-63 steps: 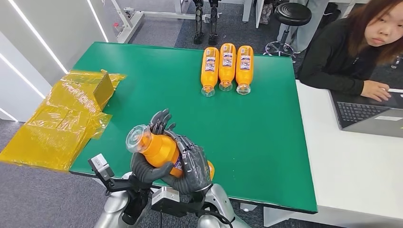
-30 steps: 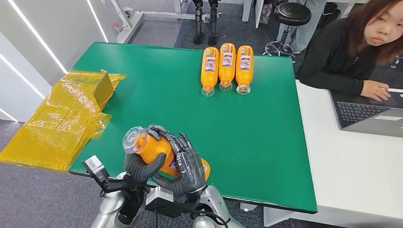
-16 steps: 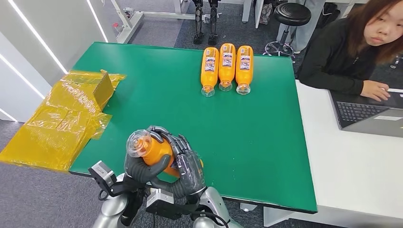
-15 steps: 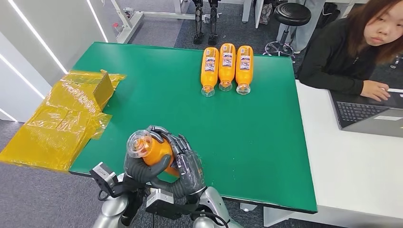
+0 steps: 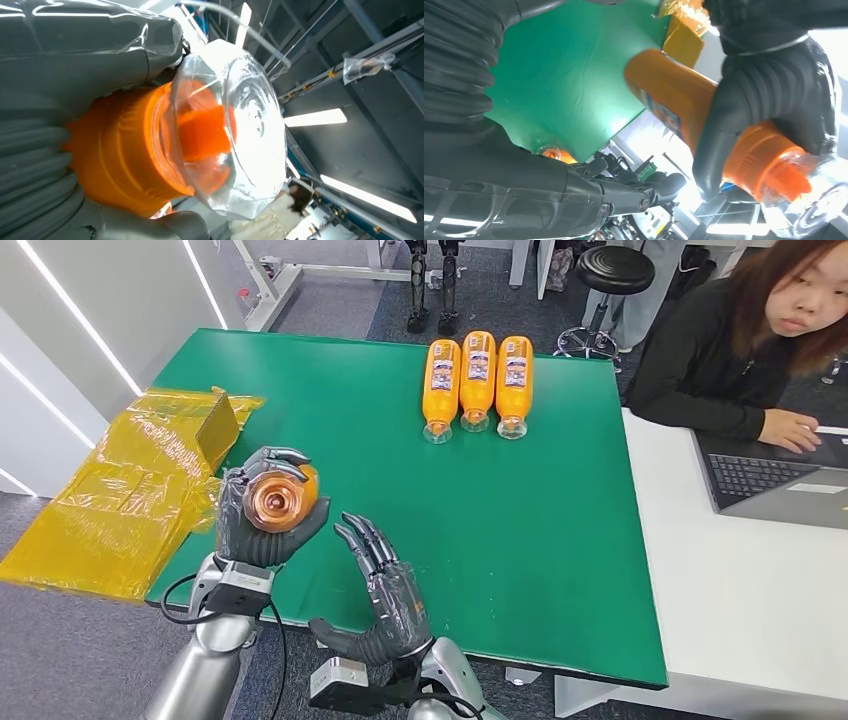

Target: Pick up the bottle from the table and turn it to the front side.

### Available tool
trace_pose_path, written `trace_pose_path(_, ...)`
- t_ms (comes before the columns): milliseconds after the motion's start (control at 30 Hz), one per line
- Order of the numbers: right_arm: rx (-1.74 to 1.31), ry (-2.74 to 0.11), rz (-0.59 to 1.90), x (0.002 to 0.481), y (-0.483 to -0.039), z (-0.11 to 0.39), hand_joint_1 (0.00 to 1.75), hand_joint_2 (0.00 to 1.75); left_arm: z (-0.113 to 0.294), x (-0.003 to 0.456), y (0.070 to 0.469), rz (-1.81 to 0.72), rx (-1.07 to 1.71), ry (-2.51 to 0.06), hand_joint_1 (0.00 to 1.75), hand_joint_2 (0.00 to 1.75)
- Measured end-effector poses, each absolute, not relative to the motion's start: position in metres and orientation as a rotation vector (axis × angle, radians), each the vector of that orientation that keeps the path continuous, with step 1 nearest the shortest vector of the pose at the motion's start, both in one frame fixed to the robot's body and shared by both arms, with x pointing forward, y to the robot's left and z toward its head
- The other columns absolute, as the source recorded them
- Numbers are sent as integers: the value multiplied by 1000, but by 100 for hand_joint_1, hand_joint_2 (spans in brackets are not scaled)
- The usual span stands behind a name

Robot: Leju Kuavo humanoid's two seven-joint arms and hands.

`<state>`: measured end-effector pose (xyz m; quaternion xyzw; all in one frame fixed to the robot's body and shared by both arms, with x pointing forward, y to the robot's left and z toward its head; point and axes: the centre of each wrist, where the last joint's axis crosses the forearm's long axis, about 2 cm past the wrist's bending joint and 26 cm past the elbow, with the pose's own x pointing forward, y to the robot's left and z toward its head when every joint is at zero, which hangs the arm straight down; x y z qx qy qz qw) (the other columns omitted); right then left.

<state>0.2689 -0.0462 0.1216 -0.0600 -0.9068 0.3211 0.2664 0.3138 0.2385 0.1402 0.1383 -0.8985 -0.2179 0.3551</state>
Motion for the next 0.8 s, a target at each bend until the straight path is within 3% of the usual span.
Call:
trace_pose_path(467, -159, -2430, 850, 268, -46, 122, 0, 175, 142, 322, 264, -891, 958, -2208, 175, 175)
trace_pose_path(800, -156, -2432, 853, 268, -45, 122, 0, 175, 132, 324, 273, -943, 979, -2152, 175, 175)
